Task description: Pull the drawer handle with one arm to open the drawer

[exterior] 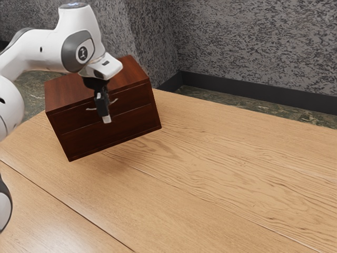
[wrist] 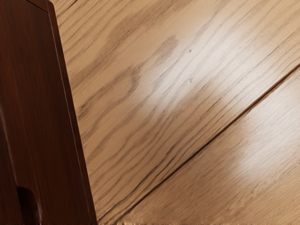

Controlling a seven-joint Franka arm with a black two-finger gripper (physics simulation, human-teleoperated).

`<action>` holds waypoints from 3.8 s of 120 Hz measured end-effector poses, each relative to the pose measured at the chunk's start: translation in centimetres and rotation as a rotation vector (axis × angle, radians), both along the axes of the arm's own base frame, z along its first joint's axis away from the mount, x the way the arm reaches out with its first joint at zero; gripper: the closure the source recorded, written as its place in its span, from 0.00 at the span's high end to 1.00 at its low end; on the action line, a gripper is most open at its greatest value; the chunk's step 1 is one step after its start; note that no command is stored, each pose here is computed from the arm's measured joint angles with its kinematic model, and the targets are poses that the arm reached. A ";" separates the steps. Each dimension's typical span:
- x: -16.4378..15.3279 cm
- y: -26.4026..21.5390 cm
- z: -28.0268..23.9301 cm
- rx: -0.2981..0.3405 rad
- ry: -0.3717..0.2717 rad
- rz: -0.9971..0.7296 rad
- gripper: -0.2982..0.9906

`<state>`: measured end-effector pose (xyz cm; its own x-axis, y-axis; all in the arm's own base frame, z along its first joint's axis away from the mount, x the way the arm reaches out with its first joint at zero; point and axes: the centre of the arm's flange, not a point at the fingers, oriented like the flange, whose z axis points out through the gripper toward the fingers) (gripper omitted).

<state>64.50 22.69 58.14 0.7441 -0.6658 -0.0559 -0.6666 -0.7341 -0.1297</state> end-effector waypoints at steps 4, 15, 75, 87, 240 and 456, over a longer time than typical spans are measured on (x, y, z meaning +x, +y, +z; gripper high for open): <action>0.0 0.1 0.0 0.000 0.000 -0.002 0.77; 0.0 0.8 -0.4 0.000 0.004 -0.005 0.77; 0.6 1.4 0.2 0.056 -0.024 -0.047 0.57; 0.6 1.6 0.3 0.071 -0.027 -0.049 0.55; 0.8 2.0 -1.2 0.086 -0.017 0.053 0.52; -7.8 -10.2 -1.0 0.039 -0.020 0.105 0.51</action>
